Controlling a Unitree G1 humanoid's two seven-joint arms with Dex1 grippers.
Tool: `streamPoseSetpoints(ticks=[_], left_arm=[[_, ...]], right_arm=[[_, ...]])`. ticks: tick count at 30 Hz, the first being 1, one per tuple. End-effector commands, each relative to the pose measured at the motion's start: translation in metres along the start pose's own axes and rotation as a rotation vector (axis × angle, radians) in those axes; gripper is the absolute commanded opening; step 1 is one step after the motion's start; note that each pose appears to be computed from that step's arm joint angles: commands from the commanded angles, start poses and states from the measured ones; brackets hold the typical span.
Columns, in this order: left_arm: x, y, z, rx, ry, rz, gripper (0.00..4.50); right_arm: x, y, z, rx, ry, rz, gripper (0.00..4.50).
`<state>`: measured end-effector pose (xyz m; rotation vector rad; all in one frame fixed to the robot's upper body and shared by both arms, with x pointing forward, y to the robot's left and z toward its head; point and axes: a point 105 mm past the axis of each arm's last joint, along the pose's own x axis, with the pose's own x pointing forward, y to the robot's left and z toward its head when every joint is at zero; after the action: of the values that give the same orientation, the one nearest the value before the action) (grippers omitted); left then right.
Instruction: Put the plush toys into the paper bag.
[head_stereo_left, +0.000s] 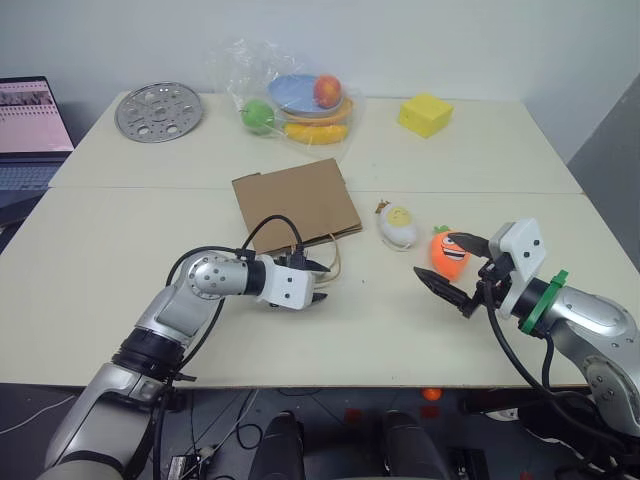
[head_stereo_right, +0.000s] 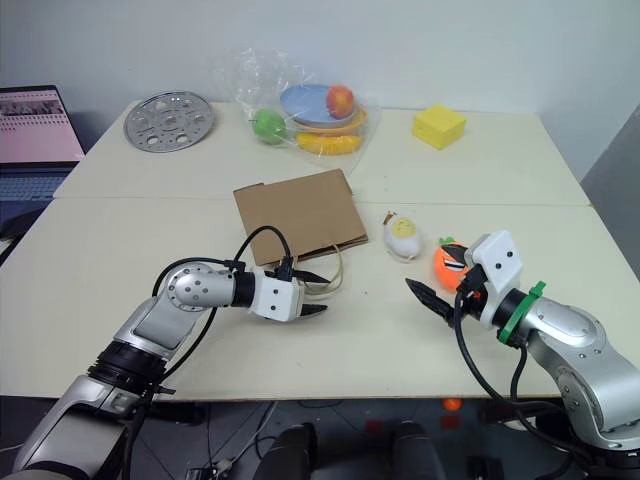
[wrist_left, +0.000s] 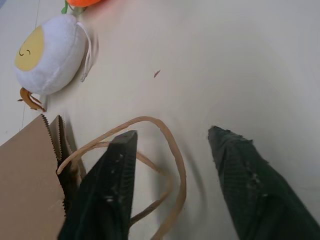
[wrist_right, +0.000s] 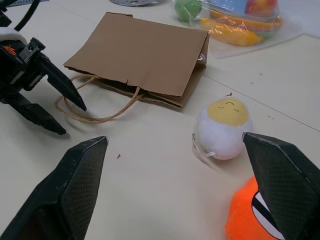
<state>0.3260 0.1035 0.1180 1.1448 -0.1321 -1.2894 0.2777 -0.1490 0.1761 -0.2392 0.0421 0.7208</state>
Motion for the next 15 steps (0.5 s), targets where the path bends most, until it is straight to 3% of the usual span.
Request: streamPoseSetpoints(ticks=[1,4,5,8,12,15], left_arm=[[0.000,0.011,0.005,0.049,-0.015,0.043,1.10],[-0.001,0.020,0.004,0.037,-0.015,0.080,0.14],[-0.002,0.023,0.003,0.026,-0.016,0.093,0.04],[-0.008,0.034,0.014,-0.088,-0.093,0.114,0.04],[-0.040,0.062,0.051,-0.402,-0.335,0.103,0.04],[-0.055,0.072,0.058,-0.524,-0.371,0.084,0.04]], right_arm=[[-0.001,-0.003,0.010,-0.004,-0.058,-0.023,4.50],[0.002,0.001,0.013,0.000,-0.069,-0.013,4.50],[0.003,0.003,0.011,-0.003,-0.064,-0.007,4.50],[0.003,0.007,0.005,-0.016,-0.036,0.013,4.50],[0.007,0.005,0.001,-0.028,-0.018,0.024,4.50],[0.011,0.006,0.000,-0.033,-0.017,0.035,4.50]])
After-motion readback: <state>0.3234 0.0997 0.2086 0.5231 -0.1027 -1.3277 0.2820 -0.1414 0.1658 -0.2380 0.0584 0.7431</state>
